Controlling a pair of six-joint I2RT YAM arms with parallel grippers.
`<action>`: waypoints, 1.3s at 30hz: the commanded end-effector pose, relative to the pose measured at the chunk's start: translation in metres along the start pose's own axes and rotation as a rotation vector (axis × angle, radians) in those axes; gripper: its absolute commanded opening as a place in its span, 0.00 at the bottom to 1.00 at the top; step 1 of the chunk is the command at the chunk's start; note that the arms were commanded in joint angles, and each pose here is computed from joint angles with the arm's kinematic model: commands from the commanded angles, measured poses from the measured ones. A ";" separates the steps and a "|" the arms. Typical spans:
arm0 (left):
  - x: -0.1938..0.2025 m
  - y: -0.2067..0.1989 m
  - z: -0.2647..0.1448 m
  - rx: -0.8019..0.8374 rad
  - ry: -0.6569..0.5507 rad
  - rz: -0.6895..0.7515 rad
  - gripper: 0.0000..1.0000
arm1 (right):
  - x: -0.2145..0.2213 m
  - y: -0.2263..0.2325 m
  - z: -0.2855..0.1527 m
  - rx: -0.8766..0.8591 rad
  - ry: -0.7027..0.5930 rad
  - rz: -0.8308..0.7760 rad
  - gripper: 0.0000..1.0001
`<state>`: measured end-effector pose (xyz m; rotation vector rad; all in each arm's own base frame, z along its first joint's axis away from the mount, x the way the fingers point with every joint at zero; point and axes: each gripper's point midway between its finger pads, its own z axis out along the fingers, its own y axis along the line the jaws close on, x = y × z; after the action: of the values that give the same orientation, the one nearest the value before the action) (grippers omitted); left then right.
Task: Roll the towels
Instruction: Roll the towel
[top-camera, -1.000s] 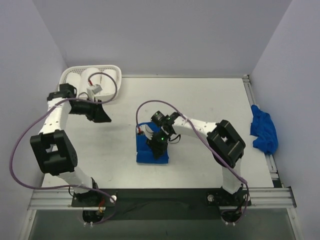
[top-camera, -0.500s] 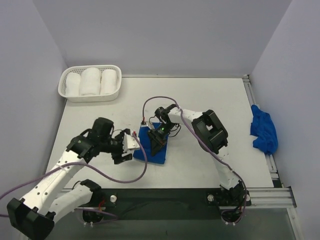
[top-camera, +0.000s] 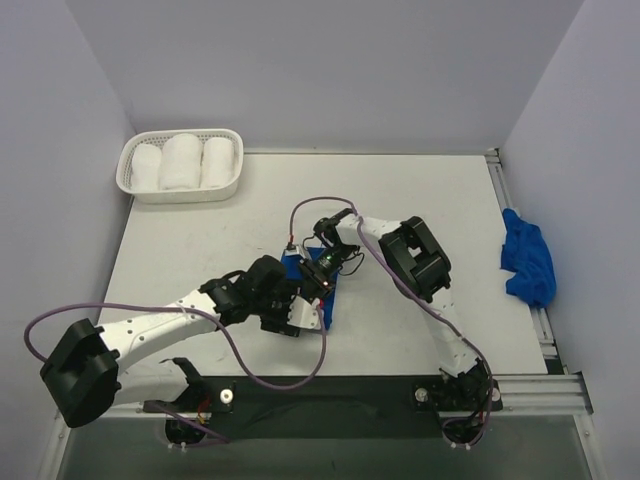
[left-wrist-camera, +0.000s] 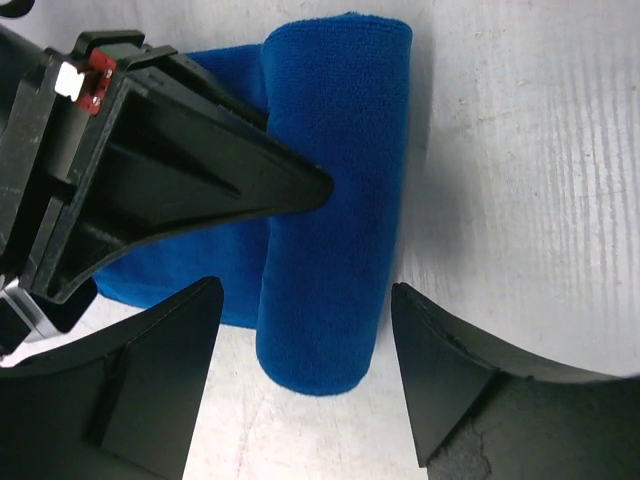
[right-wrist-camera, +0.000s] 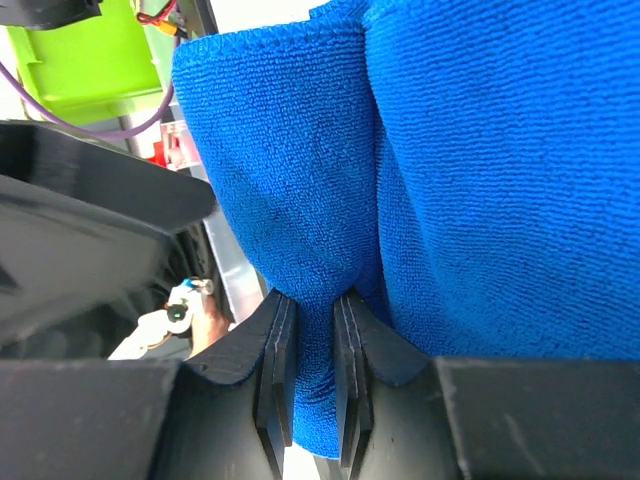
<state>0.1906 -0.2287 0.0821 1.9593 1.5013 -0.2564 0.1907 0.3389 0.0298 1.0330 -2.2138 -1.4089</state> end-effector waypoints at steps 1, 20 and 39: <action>-0.018 0.016 0.011 -0.058 -0.071 0.088 0.79 | 0.014 -0.024 0.001 0.054 0.052 0.043 0.00; 0.013 -0.068 0.037 0.348 0.108 -0.272 0.15 | -0.023 -0.018 -0.074 0.232 -0.118 0.014 0.59; 0.026 -0.033 0.054 0.777 0.120 -0.792 0.15 | 0.083 0.078 -0.216 0.725 -0.465 -0.265 0.82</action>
<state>0.2020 -0.2570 0.0372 1.7584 2.2988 -1.1071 0.2655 0.1729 0.1938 1.2615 -3.1769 -1.1207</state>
